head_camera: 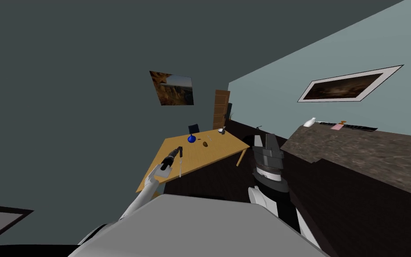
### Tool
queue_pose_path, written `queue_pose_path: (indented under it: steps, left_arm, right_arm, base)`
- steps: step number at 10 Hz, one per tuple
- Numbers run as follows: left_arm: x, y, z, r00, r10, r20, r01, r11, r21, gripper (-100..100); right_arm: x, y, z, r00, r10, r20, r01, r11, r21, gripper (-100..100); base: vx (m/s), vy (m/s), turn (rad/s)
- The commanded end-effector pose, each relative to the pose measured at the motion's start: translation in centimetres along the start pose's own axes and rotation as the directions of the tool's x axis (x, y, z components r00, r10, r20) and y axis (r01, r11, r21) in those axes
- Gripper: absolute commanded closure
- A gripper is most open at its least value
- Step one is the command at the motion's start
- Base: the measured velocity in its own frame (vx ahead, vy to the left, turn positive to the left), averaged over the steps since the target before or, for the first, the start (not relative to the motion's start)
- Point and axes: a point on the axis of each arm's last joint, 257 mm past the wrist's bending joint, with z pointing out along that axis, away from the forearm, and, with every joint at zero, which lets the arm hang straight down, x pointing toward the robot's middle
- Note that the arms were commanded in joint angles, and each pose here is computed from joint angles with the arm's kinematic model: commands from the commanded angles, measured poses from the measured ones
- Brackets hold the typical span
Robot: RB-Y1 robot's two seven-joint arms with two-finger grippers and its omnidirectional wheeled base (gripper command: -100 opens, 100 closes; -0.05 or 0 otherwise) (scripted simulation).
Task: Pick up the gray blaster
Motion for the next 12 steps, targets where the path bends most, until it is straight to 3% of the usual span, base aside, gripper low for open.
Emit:
queue_pose_path:
  steps: [1,3,4,7,8,11,12]
  left_arm:
    - [0.6,1.0,0.6,0.999,0.040,-0.020,-0.040,0.999,-0.027,-100]
    - [1.1,1.7,0.5,0.999,0.039,-0.031,-0.041,0.998,-0.040,-100]
    - [1.5,2.6,0.8,0.996,0.073,-0.050,-0.076,0.995,-0.063,-100]
    - [2.5,4.4,0.9,0.991,0.104,-0.083,-0.112,0.989,-0.098,-100]
    - [3.0,5.5,1.1,0.985,0.135,-0.106,-0.147,0.982,-0.119,-100]
    - [3.7,7.0,1.1,0.977,0.163,-0.137,-0.182,0.972,-0.147,-100]
    - [3.9,7.8,1.2,0.969,0.191,-0.155,-0.215,0.964,-0.159,-100]
  right_arm:
    - [0.0,0.0,0.0,1.000,0.000,0.000,0.000,1.000,0.000,0]
    - [0.0,0.0,0.0,1.000,0.000,0.000,0.000,1.000,0.000,0]
    - [0.0,0.0,0.0,1.000,0.000,0.000,0.000,1.000,0.000,0]
    - [0.0,0.0,0.0,1.000,0.000,0.000,0.000,1.000,0.000,0]
    - [0.0,0.0,0.0,1.000,0.000,0.000,0.000,1.000,0.000,0]
    - [0.0,0.0,0.0,1.000,0.000,0.000,0.000,1.000,0.000,0]
    - [0.0,0.0,0.0,1.000,0.000,0.000,0.000,1.000,0.000,0]
  base:
    - [-0.001,-0.007,-0.133]
    - [0.000,-0.002,-0.029]
    - [0.001,-0.004,-0.131]
    - [0.002,0.001,-0.076]
    - [0.005,0.002,-0.102]
    - [0.007,0.006,-0.080]
    - [0.011,0.007,-0.111]
